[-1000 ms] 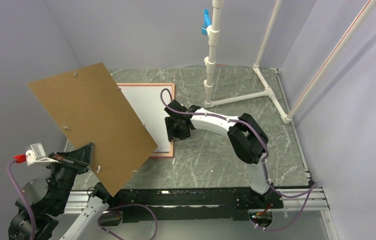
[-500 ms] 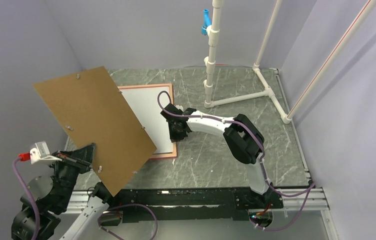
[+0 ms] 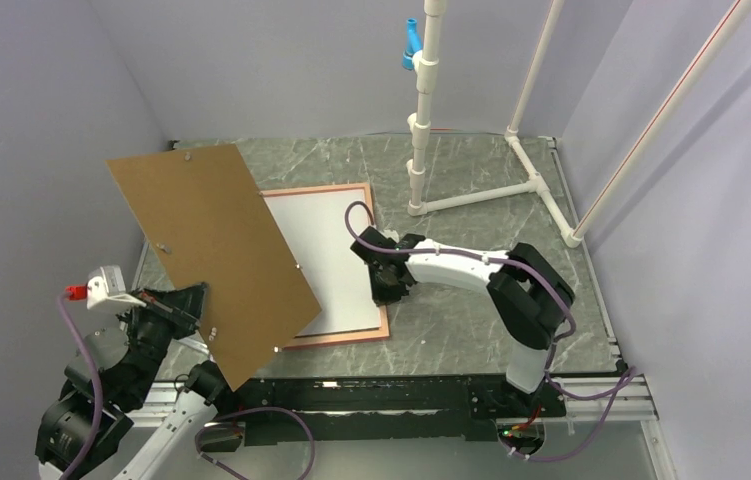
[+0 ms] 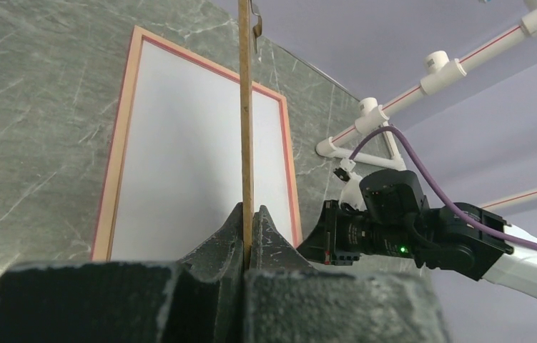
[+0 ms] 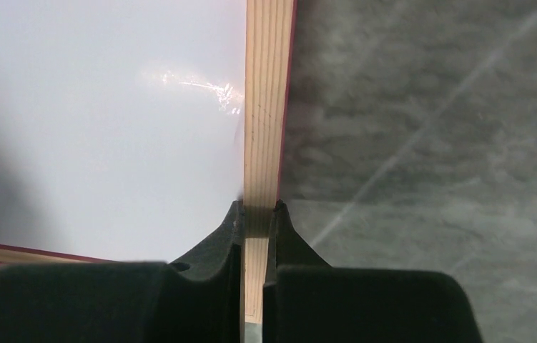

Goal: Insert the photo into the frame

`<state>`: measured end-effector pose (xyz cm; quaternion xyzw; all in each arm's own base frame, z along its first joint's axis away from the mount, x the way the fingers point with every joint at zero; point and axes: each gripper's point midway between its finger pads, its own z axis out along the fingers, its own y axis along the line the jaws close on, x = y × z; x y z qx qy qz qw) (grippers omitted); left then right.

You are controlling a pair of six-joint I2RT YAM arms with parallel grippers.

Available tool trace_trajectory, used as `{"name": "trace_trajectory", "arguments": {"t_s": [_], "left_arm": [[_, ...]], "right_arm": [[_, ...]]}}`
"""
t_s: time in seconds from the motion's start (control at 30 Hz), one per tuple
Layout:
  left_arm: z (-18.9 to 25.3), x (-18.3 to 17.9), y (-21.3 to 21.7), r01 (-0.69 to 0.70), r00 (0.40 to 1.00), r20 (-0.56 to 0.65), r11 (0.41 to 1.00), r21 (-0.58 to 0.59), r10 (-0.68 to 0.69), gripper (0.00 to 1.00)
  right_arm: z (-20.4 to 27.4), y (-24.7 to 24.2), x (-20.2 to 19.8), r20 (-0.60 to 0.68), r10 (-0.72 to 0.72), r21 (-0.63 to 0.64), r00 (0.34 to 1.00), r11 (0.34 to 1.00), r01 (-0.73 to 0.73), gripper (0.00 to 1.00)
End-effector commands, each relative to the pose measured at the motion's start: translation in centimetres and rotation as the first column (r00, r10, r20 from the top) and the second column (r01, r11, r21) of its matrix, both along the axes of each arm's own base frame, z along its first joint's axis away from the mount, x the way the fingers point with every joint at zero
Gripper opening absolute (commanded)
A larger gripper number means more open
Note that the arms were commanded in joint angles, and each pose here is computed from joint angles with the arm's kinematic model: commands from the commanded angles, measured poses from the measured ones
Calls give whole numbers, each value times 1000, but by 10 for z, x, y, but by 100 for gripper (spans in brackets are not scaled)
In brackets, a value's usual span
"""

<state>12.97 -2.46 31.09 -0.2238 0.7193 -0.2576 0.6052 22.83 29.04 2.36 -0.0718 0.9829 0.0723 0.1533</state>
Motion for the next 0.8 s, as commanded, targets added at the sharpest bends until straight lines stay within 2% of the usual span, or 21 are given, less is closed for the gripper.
{"name": "trace_trajectory", "arguments": {"t_s": [0.0, 0.27, 0.3, 0.33, 0.4, 0.47, 0.53, 0.63, 0.77], "left_arm": [[33, 7, -14, 51, 993, 108, 996, -77, -42, 0], [34, 9, -22, 87, 992, 98, 994, -62, -81, 0], [34, 10, -24, 96, 991, 97, 994, -61, -90, 0], [35, 10, -26, 105, 990, 97, 993, -61, -99, 0], [35, 11, -29, 122, 989, 97, 991, -56, -116, 0], [37, 11, -33, 139, 986, 98, 989, -50, -133, 0], [39, 10, -37, 164, 982, 103, 986, -42, -159, 0], [44, 9, -46, 214, 971, 115, 976, -23, -210, 0], [55, 6, -69, 338, 929, 157, 941, 9, -335, 0]], "right_arm": [[17, -30, -15, 12, -30, -49, 999, 998, 31, 0], [22, -55, -47, -25, -75, -1, 997, 997, 75, 0], [22, -55, -50, -27, -68, 8, 997, 998, 68, 3], [22, -56, -51, -25, -63, 13, 998, 998, 64, 13], [26, -57, -50, -14, -61, 17, 998, 998, 61, 38], [34, -57, -47, 11, -50, 20, 999, 999, 50, 57], [47, -57, -41, 45, -50, 27, 998, 998, 48, 71], [73, -53, -33, 104, -42, 79, 994, 996, 33, 84], [112, -45, -26, 187, -16, 225, 982, 974, -27, 95]]}}
